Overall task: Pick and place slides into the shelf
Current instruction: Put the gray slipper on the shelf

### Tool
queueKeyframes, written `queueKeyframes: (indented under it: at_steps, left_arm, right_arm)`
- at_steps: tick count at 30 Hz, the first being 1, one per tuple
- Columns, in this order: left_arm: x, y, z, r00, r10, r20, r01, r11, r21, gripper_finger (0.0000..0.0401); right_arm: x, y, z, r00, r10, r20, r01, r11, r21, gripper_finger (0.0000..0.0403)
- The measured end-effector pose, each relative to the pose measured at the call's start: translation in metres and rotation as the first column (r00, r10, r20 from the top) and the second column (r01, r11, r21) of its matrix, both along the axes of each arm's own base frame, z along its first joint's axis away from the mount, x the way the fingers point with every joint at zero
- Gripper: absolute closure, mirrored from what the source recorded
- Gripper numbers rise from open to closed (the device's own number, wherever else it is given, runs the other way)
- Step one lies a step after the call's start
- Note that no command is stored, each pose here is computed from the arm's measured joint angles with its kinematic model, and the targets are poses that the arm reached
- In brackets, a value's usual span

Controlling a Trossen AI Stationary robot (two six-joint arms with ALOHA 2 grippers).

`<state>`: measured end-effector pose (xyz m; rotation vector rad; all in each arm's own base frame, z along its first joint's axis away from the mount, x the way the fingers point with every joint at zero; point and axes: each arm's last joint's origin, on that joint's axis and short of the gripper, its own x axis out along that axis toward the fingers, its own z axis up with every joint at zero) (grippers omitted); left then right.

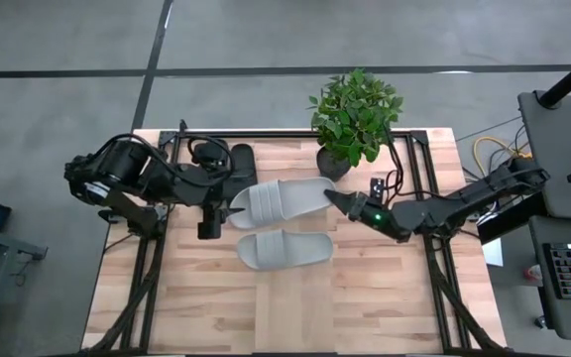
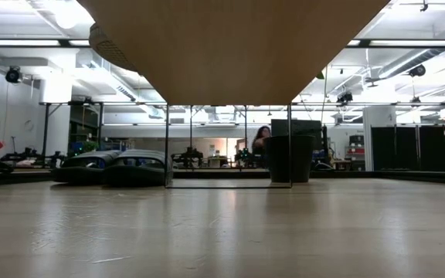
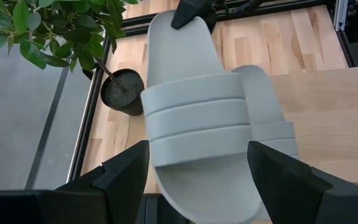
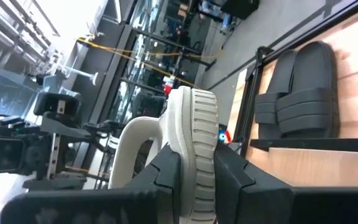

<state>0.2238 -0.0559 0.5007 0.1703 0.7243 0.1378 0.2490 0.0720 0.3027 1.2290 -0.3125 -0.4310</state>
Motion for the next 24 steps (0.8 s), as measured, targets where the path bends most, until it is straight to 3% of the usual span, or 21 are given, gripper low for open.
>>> queueKeyframes:
  at_steps: [5,11,24]
  left_arm:
    - [0.000,0.000,0.000,1.000,0.000,0.000,0.000,1.000,0.000,0.0145]
    - [0.000,0.000,0.000,1.000,0.000,0.000,0.000,1.000,0.001,0.0145]
    - [0.000,0.000,0.000,1.000,-0.001,0.000,0.001,1.000,0.001,0.0145]
  right_arm:
    - [-0.003,0.002,-0.001,0.998,-0.062,-0.004,0.062,0.998,-0.002,0.0356]
    - [-0.004,0.004,-0.008,0.998,-0.060,-0.017,0.060,0.998,0.013,0.0356]
    - [-0.017,0.010,-0.045,0.993,-0.114,-0.043,0.118,0.990,0.082,0.0357]
